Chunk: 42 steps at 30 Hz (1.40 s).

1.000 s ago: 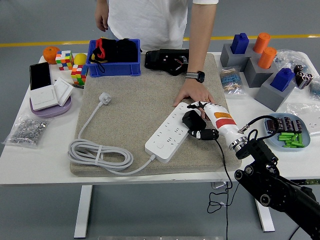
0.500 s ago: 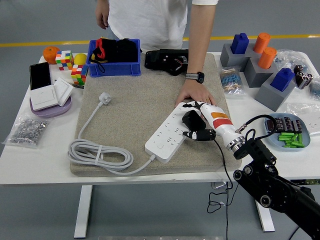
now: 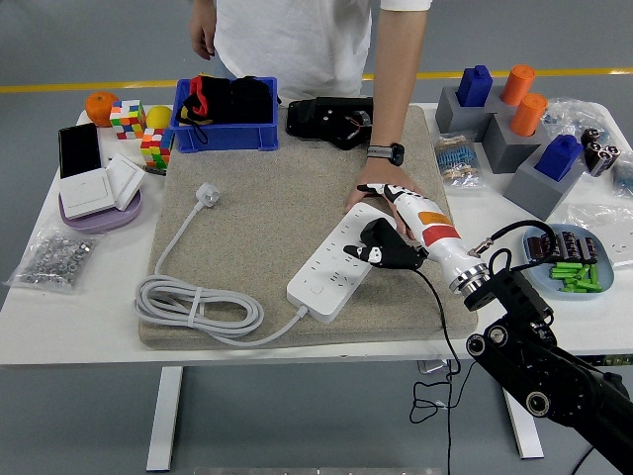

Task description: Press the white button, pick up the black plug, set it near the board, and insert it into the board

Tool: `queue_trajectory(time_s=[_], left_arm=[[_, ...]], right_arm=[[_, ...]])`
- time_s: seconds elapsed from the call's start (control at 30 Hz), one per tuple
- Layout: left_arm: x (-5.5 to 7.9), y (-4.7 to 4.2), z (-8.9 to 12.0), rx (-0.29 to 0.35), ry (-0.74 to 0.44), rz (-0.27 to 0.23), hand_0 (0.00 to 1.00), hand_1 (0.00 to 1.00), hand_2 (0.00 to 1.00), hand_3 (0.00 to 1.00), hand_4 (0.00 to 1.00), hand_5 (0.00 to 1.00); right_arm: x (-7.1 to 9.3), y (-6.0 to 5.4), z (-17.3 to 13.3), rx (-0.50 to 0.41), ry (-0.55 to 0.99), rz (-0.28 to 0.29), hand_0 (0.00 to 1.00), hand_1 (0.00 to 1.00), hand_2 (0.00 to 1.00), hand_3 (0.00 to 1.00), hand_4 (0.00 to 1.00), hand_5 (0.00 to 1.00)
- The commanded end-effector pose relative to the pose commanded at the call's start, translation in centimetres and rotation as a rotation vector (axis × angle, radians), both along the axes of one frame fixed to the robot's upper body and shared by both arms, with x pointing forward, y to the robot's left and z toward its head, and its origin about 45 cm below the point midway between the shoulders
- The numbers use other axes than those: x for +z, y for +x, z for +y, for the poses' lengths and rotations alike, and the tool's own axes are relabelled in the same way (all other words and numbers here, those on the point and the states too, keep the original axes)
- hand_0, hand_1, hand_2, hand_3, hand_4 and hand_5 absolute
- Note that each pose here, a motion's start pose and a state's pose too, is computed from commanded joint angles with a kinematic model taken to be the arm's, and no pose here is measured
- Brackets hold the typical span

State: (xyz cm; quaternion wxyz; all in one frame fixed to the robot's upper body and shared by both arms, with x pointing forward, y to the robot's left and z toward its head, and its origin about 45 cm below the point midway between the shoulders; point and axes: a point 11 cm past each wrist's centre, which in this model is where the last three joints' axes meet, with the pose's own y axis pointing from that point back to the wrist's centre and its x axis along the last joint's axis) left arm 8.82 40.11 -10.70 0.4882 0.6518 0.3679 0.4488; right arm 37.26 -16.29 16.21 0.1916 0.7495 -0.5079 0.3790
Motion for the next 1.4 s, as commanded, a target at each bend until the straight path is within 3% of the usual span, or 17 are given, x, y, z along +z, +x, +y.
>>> queue_trajectory(time_s=[0.13,0.33,0.57,0.8,1.4], left_arm=[[0.0,0.17,-0.1,0.003,-0.002,-0.005,0.686,0.677,0.658,0.685,0.561,0.199],[0.0,0.01,-0.1,0.015,-0.002,-0.006,0.686,0.677,0.658,0.684,0.561,0.199],[0.0,0.21,-0.2,0.001,-0.003,-0.005,0.686,0.677,0.658,0.684,0.560,0.198],[0.0,0.28,-0.2,-0.005,-0.004,-0.004,0.685,0.675,0.658,0.684,0.559,0.198],[0.0,-0.08,-0.1,-0.010,-0.002,0.005,0.686,0.677,0.658,0.685,0.559,0.195]], right_arm=[[0.4,-0.9,-1.5,-0.018,0.028,-0.022,0.853,0.881,0.835,0.839,0.998,0.466],[-0.8,-2.3,-4.4,-0.068,0.027,0.002,0.842,0.850,0.793,0.802,0.998,0.474],[-2.2,-3.1,-4.1,-0.054,0.015,0.041,0.843,0.854,0.793,0.801,0.998,0.472],[-3.2,-3.3,-3.3,-0.034,0.003,0.069,0.843,0.857,0.796,0.797,0.998,0.471],[-4.0,-3.6,-2.6,-0.008,-0.014,0.087,0.841,0.852,0.798,0.785,0.998,0.471]])
